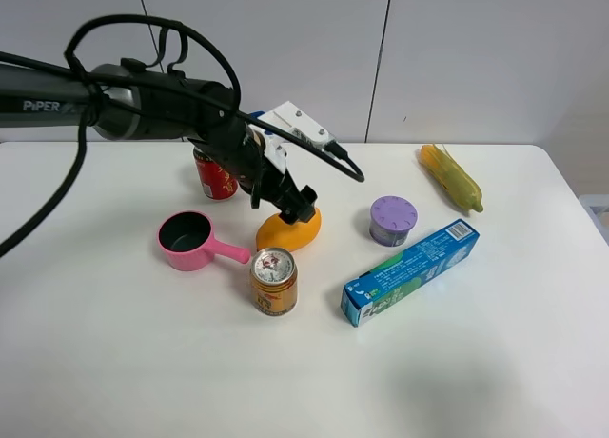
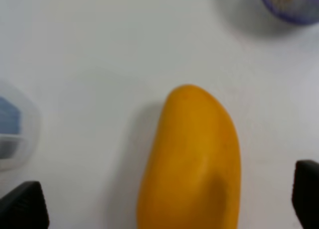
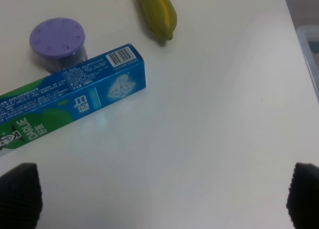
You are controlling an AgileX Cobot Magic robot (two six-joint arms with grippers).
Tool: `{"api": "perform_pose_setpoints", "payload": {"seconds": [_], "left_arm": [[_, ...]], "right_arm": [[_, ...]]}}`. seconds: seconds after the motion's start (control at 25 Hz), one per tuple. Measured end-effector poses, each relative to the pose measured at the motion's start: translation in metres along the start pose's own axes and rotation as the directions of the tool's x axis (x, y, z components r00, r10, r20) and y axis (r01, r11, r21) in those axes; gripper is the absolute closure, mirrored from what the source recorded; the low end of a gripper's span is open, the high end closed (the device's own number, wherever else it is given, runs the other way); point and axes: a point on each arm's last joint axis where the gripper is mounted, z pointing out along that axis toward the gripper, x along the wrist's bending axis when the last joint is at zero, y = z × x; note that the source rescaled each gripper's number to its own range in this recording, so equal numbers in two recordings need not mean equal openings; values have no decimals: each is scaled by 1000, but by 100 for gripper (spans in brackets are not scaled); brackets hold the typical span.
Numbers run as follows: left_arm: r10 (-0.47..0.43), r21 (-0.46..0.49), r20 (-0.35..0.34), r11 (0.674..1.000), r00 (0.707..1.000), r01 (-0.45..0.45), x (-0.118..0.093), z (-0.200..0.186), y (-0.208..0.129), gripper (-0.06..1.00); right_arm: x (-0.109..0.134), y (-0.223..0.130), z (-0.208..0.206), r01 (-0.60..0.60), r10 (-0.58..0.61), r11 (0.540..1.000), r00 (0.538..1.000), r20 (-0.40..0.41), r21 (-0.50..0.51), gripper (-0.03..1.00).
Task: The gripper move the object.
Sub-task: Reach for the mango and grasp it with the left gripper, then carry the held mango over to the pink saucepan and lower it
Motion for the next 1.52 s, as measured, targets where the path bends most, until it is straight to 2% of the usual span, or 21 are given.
{"api": "perform_pose_setpoints", "payload": {"seconds": [0.36,0.8,0.84,0.92,0.96,1.0,1.04,1.32,1.4,1.52], "left_arm": [[74,74,35,994,997,-76,-13,38,-17,-6],[79,56,18,995,997,-80,-12,57,-22,-5],[78,54,18,995,997,-79,-12,57,-21,0],[72,58,21,996,997,-73,-12,59,-23,25],[66,59,23,996,998,-68,-12,60,-23,49],[61,62,25,996,998,-62,-12,61,-24,79],[61,65,26,996,998,-62,-13,62,-25,94],[60,56,26,997,998,-61,-12,58,-22,93],[64,29,21,997,998,-65,-12,44,-13,93],[82,-77,-4,994,997,-82,-14,1,12,93]], "right_arm": [[0,0,0,0,0,1000,1000,0,0,-3],[0,0,0,0,0,1000,1000,0,0,-3],[0,0,0,0,0,1000,1000,0,0,-3],[0,0,0,0,0,1000,1000,0,0,-3],[0,0,0,0,0,1000,1000,0,0,-3],[0,0,0,0,0,1000,1000,0,0,-3],[0,0,0,0,0,1000,1000,0,0,-3],[0,0,0,0,0,1000,1000,0,0,-3],[0,0,0,0,0,1000,1000,0,0,-3],[0,0,0,0,0,1000,1000,0,0,-3]]}}
